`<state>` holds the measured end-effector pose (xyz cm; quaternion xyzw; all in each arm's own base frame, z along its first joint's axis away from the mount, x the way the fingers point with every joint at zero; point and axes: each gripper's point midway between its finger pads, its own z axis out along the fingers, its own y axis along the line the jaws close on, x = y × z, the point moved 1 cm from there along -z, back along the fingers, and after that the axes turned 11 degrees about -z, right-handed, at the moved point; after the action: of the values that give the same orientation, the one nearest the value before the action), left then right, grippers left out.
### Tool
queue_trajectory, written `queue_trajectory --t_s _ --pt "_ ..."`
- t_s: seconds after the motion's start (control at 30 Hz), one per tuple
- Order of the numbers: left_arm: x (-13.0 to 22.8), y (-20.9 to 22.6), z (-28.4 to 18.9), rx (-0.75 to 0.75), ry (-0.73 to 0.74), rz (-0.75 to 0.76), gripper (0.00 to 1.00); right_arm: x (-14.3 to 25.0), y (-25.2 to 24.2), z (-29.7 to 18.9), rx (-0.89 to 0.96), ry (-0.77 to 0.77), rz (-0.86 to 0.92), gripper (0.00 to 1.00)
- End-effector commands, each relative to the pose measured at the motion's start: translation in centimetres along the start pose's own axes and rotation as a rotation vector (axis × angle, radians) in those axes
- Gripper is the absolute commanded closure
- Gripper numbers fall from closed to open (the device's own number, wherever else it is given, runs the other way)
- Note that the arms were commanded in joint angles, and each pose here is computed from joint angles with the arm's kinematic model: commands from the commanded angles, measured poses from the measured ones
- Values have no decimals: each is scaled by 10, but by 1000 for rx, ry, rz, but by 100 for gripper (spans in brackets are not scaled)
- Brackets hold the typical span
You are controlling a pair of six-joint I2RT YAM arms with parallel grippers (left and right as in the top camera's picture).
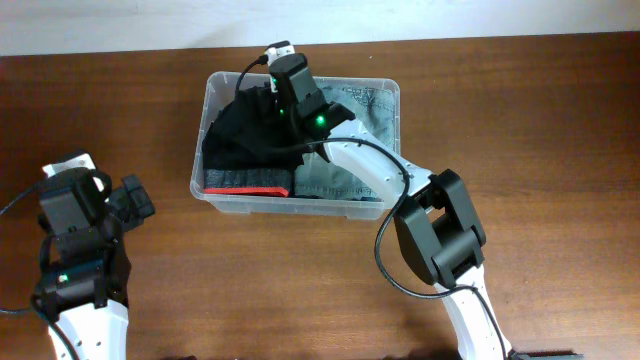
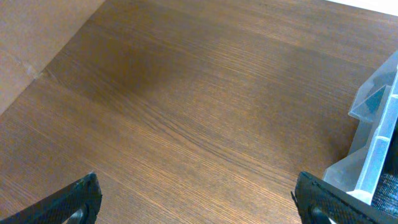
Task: Pack container
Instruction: 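Press the black shirt down into the container with the right gripper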
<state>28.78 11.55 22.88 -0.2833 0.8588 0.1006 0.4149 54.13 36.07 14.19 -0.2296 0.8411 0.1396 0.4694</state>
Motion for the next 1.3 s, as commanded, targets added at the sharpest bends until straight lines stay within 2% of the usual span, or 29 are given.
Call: queue_trajectory --t_s 0.0,0.13,0.33,0.5,0.6,0.93,1.27 --pt "1 1 1 1 4 -16 1 28 46 9 -99 65 -58 96" --pt "1 1 1 1 4 -16 0 2 59 -8 -84 3 -174 96" --pt "1 1 1 2 4 -16 1 -73 54 -60 -3 -151 -167 96" --pt "1 1 1 1 4 -16 0 -106 55 -91 -9 -226 -158 96" --pt "1 1 1 1 4 -16 1 -96 57 -89 -29 -186 -163 96" --pt "1 1 1 2 4 -16 1 -11 59 -49 -45 66 -146 96" --pt "1 1 1 1 4 -16 1 57 74 -16 -101 227 -141 96"
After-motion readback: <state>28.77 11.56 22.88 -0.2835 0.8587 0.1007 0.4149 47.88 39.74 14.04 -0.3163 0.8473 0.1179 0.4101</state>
